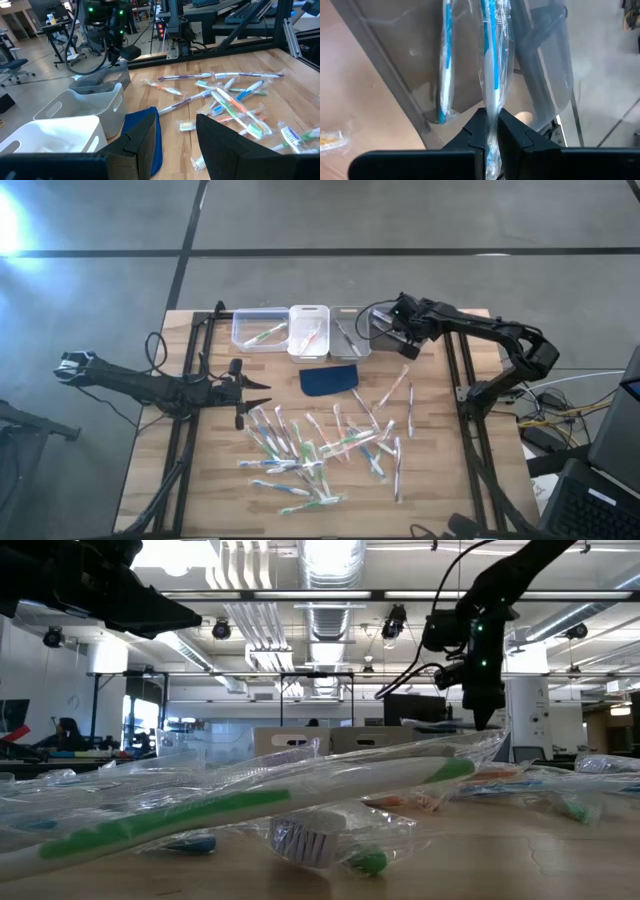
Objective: Pick & Place Toothbrushes
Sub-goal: Put the blue toothbrush into the transparent black bin
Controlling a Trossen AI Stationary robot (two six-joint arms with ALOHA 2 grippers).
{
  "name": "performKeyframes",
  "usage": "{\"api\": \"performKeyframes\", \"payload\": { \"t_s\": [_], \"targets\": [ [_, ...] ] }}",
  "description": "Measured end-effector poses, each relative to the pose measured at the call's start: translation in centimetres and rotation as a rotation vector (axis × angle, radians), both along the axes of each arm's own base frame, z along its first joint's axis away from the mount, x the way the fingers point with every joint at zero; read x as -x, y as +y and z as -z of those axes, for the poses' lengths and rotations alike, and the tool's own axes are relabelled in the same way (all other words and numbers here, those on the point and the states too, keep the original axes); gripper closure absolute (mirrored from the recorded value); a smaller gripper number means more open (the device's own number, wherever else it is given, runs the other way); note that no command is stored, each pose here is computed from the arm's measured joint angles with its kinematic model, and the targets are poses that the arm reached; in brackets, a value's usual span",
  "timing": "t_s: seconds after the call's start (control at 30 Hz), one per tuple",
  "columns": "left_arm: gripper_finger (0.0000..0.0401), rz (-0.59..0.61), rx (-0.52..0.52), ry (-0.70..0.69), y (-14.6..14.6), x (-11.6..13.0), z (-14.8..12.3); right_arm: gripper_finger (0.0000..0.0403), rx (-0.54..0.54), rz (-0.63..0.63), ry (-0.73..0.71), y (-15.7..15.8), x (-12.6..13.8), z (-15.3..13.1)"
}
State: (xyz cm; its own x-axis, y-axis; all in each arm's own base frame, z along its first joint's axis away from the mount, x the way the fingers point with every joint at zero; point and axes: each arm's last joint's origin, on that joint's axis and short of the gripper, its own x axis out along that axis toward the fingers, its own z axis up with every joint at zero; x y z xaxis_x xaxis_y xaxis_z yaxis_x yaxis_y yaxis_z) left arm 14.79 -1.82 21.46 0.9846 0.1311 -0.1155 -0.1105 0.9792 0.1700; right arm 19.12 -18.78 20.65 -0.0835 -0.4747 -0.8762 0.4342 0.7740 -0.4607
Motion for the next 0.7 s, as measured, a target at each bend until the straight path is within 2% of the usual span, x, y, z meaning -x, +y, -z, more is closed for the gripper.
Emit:
{"api": "performKeyframes", "payload": {
  "t_s": [0.23,0.7],
  "targets": [
    [0.0254,0.000,0.000,-0.001,0.0,0.0,0.0,0.0385,0.016,-0.011,-0.071,-0.3,-0.4,0.3],
    [0.0254,0.000,0.000,0.000,0.0,0.0,0.0,0.0385,-0.044,0.058,-0.070,-0.6,-0.8,2.3]
  ]
}}
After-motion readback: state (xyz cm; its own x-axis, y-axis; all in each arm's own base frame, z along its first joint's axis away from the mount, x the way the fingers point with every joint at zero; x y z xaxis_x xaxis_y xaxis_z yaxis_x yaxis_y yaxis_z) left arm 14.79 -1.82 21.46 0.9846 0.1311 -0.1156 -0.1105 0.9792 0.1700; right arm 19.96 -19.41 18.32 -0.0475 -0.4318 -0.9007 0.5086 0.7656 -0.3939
